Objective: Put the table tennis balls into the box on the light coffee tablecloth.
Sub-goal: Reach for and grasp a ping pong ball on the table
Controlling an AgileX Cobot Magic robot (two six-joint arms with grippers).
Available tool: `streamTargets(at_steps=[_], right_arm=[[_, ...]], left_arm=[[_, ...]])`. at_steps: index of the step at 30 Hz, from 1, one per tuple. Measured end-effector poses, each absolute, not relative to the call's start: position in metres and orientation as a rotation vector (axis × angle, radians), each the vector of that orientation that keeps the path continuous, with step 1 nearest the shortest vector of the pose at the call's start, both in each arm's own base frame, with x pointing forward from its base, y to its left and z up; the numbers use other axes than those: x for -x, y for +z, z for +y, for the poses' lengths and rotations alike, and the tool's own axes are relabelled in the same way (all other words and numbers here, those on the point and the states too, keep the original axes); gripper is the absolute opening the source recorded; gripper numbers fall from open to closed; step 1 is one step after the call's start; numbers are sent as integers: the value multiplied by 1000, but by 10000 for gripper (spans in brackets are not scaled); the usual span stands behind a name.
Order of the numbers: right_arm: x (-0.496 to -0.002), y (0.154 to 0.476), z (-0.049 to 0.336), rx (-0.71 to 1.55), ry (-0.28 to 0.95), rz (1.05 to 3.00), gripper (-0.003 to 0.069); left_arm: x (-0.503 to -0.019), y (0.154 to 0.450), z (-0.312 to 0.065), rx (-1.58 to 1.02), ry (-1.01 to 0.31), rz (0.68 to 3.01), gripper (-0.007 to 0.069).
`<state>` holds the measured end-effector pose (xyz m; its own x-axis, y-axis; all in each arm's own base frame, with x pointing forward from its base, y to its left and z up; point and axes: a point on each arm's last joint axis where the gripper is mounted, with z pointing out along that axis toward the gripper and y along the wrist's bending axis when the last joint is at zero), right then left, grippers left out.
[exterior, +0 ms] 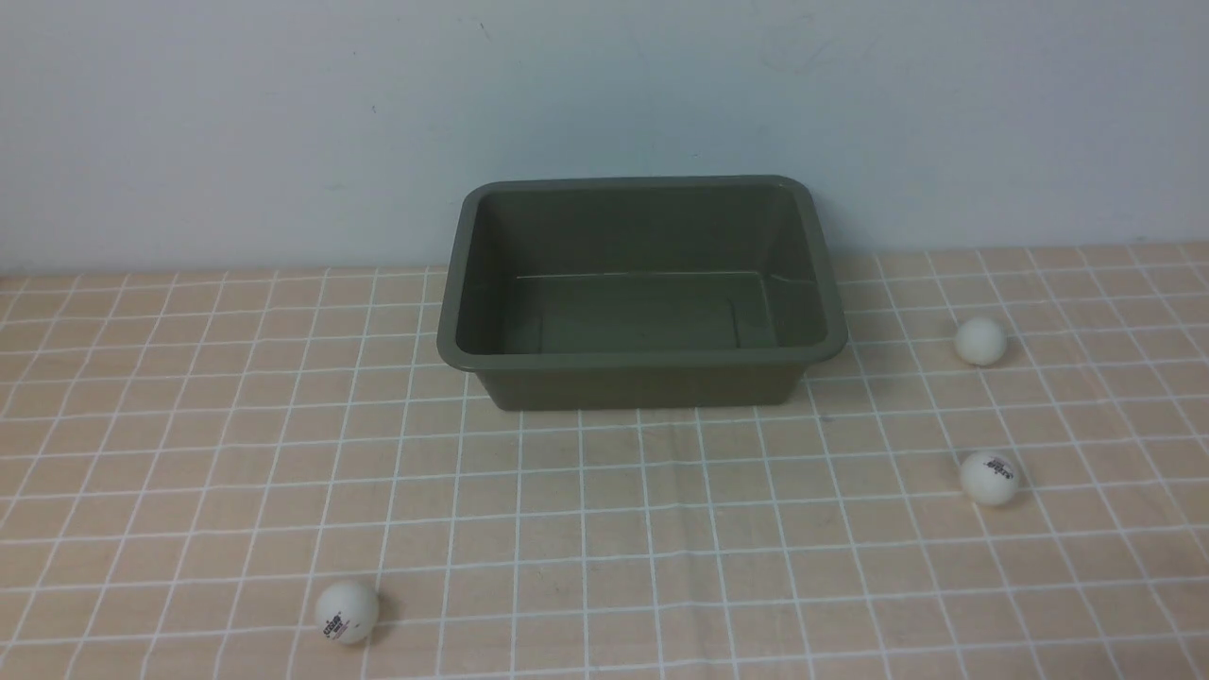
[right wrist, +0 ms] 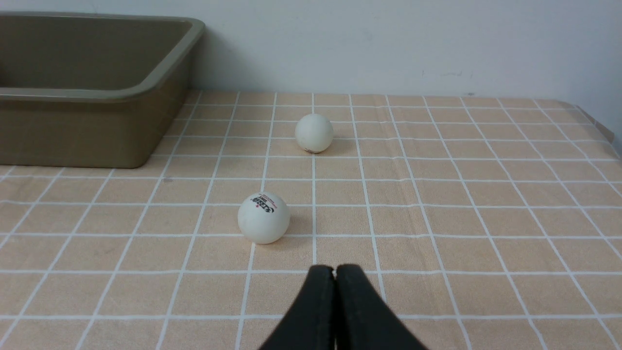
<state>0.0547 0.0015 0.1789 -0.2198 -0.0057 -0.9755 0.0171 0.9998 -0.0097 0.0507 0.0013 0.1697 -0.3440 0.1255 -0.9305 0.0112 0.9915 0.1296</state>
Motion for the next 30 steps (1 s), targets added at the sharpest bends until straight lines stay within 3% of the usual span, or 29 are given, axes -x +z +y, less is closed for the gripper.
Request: streamTargets(at_steps=[6,11,15,22,30], right_arm=[[-55,179,1,-9,-20,1792,-16],[-55,179,3,-55,47,1788,-16],[-55,180,6,-124,153,1781,-16],[-55,182,11,-255,340,1745,-16],[-56,187,12,-365,465,1672,-16]], left_arm=[[-50,169,8,-211,310,1918,-69],[-50,169,9,-197,301,1919,-69],[-51,169,3,-61,124,1918,-69],[-52,172,-11,259,-334,1882,-69],[-51,175,-20,411,-590,1835,-69]])
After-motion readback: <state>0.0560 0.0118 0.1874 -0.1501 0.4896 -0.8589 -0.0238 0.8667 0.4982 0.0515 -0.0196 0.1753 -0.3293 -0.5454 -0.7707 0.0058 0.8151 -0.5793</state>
